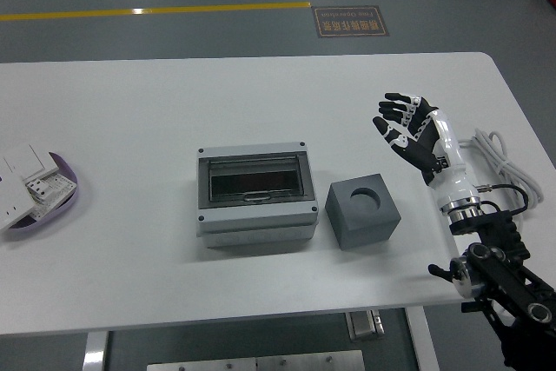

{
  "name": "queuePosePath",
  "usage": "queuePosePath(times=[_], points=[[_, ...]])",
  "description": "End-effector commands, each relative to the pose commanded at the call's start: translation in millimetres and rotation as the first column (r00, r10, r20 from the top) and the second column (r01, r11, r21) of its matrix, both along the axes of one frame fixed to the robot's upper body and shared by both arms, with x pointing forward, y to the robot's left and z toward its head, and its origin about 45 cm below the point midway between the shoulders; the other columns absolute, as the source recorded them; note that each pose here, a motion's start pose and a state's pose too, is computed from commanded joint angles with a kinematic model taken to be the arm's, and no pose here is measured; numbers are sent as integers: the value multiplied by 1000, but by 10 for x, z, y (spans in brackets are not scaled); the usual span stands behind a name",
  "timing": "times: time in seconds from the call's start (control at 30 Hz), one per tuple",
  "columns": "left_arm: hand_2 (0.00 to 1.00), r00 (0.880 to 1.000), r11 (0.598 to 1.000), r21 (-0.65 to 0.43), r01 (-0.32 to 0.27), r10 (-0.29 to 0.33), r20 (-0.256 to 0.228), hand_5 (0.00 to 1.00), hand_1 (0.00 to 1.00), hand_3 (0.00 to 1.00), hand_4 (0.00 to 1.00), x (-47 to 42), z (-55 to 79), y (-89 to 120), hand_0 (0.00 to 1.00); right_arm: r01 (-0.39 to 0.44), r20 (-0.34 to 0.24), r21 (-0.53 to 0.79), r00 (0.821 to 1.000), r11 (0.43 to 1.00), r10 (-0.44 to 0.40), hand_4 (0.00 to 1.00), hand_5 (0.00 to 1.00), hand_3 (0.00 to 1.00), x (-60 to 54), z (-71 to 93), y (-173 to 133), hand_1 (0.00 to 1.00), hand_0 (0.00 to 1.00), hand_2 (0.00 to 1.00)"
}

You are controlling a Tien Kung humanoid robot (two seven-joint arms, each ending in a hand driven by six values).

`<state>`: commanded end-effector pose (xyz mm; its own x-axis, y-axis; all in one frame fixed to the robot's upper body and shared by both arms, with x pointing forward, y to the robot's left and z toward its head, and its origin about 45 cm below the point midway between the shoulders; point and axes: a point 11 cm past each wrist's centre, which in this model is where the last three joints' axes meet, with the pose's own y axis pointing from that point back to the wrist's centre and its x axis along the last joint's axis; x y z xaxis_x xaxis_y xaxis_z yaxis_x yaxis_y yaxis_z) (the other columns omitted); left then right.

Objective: Pick up the cylinder from the cube,place it in the box,flap close box

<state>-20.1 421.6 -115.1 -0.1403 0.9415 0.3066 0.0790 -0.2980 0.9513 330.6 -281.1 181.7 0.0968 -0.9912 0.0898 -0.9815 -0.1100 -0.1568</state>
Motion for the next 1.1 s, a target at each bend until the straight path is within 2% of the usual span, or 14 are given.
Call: queuePosePath(times=[0.1, 0.13, 0.17, 0.43, 0.53, 0.63, 0.73, 0.77, 0.87, 1.1], points=[[610, 1000, 1000, 7, 0, 0, 8, 148, 614, 648, 656, 10, 6, 19, 579, -2, -4, 1, 1000, 1000, 2, 739, 72, 614, 2, -4, 2, 648, 693, 602], [610, 1000, 1000, 12, 0, -1, 21, 148, 614, 648, 656, 19, 8, 28, 579, -2, -5, 1, 1000, 1000, 2, 739, 72, 614, 3, -7, 3, 648, 693, 602], [610, 999, 1000, 18, 0, -1, 36, 148, 614, 648, 656, 30, 10, 39, 579, -2, -6, 0, 1000, 1000, 2, 683, 61, 616, 4, -9, 3, 649, 692, 608], [610, 987, 998, 58, 3, -13, 163, 146, 614, 648, 655, 95, 29, 90, 579, -8, -6, -5, 1000, 1000, 8, 674, 54, 611, 21, -10, 30, 649, 691, 608], [610, 981, 998, 63, 8, -20, 193, 146, 614, 648, 655, 107, 29, 80, 579, -13, -4, -2, 1000, 1000, 13, 674, 54, 611, 29, -8, 56, 649, 691, 608], [604, 983, 998, 54, 9, -19, 184, 142, 612, 637, 658, 90, 20, 57, 578, -16, -4, 0, 1000, 1000, 16, 681, 60, 602, 33, -9, 75, 644, 688, 592], [604, 990, 999, 31, 11, -15, 138, 142, 612, 637, 658, 35, 2, 18, 578, -18, -2, 1, 1000, 1000, 18, 681, 60, 602, 39, -6, 87, 644, 688, 592], [606, 992, 1000, 22, 11, -14, 124, 139, 611, 630, 667, 18, -3, 4, 580, -18, -1, 2, 1000, 1000, 18, 685, 77, 597, 41, -1, 89, 639, 715, 586], [606, 995, 1000, 6, 11, -11, 102, 139, 611, 630, 667, -6, -13, -25, 580, -18, 4, 4, 1000, 1000, 18, 685, 77, 597, 45, 15, 89, 639, 715, 586], [612, 995, 1000, -10, 12, -11, 94, 136, 613, 644, 668, 10, -26, -63, 584, -20, 15, -1, 1000, 1000, 20, 687, 77, 593, 53, 55, 77, 639, 721, 587]])
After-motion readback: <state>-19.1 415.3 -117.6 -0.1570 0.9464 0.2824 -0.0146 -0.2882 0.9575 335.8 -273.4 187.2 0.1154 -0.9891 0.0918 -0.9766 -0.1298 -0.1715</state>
